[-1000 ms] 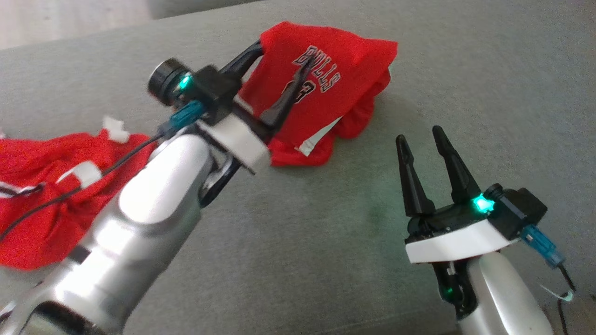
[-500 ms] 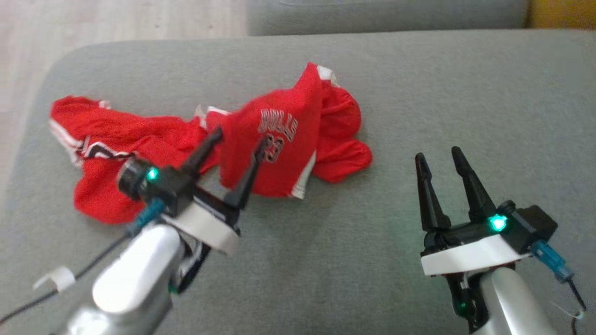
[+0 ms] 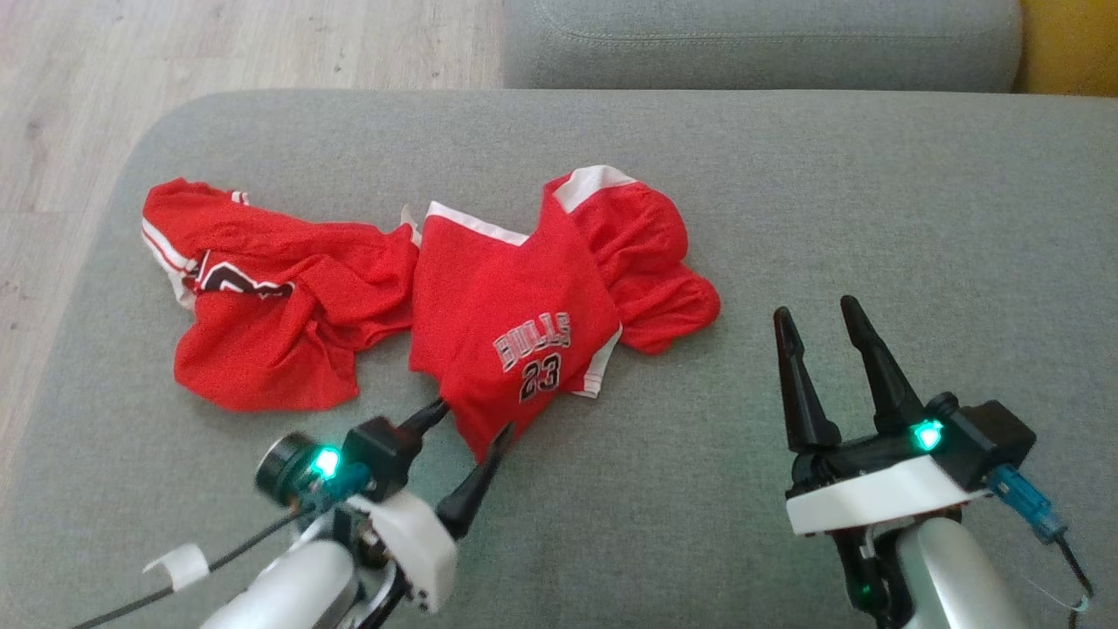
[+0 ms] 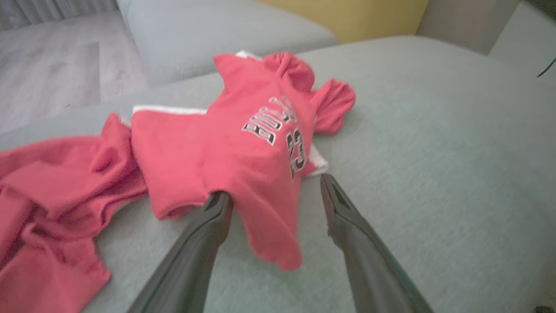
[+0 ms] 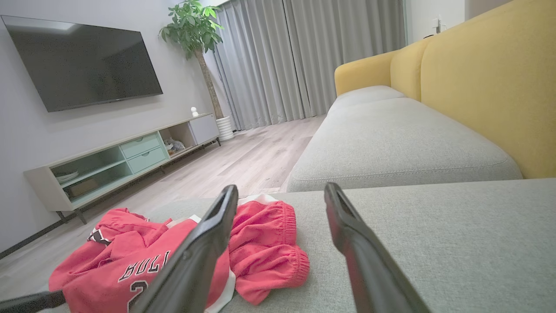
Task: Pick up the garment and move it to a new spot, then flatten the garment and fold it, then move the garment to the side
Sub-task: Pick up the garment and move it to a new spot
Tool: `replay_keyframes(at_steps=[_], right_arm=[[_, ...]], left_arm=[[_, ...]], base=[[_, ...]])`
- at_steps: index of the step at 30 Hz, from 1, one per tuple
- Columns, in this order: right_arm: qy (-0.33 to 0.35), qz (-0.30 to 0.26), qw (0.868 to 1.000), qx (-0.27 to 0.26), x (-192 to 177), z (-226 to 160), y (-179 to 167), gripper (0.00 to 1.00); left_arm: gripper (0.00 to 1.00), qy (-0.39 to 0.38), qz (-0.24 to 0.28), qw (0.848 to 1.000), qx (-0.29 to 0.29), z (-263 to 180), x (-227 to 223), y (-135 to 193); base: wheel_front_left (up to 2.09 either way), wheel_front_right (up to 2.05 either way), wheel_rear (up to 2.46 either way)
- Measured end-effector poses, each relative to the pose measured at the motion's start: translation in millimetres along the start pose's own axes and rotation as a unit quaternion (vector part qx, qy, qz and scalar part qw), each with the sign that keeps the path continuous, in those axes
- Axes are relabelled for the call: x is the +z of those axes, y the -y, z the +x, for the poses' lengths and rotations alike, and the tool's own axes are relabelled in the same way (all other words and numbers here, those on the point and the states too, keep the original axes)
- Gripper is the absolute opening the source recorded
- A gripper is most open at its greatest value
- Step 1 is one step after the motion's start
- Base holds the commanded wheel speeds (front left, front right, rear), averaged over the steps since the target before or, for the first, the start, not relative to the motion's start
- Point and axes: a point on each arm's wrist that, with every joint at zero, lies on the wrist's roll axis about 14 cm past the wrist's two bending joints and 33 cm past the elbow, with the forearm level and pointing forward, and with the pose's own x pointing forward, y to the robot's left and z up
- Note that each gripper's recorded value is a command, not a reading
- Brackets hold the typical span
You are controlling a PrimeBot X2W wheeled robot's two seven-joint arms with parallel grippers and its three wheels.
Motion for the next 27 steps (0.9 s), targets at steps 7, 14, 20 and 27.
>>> replay_keyframes(at_steps=[7, 14, 20, 27], right_arm=[[0.0, 0.001, 1.0, 0.005, -1, 2, -3, 1.0], [-0.001, 0.002, 1.0, 0.015, -1, 1, -11, 1.0], [0.004, 0.0, 1.0, 0.021, 3, 1, -15, 1.0], [-0.012, 0.004, 1.0, 0.016, -7, -6, -13, 1.0]], left_arm=[[1.0, 0.0, 0.006, 0.997, 0.08, -13, -5, -35], [1.0, 0.139, 0.023, 0.976, 0.165, -38, 54, -70], [1.0, 0.182, -0.007, 0.963, 0.201, -59, 63, -71], [1.0, 0.213, -0.068, 0.951, 0.214, -67, 63, -55]], base=[[0.0, 0.0, 0.0], [0.0, 0.0, 0.0], [0.0, 0.0, 0.0], [0.0, 0.0, 0.0]])
